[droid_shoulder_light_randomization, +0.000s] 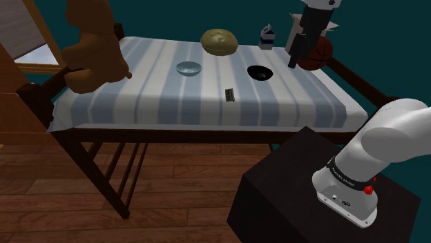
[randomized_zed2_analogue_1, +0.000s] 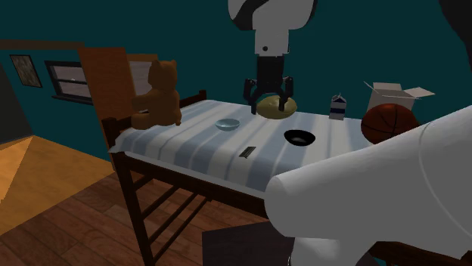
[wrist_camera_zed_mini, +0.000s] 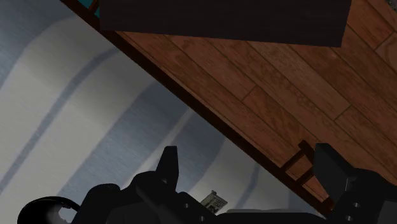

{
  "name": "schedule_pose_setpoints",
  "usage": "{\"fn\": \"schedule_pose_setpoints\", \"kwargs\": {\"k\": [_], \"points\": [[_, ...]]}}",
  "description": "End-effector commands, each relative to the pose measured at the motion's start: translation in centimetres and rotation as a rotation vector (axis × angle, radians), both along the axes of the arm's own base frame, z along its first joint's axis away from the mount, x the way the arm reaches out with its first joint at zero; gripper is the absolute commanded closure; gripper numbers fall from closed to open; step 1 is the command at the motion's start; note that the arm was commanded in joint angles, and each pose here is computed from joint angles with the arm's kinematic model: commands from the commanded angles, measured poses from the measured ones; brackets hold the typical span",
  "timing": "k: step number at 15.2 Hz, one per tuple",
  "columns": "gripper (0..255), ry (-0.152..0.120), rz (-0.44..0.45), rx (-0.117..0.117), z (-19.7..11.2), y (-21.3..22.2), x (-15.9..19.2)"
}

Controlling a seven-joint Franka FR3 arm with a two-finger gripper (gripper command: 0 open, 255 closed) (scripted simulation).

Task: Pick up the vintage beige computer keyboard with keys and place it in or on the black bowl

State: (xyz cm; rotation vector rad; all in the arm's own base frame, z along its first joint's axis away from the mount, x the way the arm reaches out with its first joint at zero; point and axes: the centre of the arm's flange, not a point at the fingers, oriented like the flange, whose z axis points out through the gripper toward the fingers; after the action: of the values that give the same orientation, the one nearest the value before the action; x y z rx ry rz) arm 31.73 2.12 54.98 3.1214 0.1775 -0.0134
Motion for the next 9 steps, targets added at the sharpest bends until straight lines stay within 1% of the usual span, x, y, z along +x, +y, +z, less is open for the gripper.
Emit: {"fn": "schedule_pose_setpoints", "kwargs": {"k": [1, 9], "points": [[0, 0.000, 0.000, 0.000, 0.0, 0.0, 0.0], [0, -0.038, -0.171, -0.027, -7.2, 2.2, 7.0]]}}
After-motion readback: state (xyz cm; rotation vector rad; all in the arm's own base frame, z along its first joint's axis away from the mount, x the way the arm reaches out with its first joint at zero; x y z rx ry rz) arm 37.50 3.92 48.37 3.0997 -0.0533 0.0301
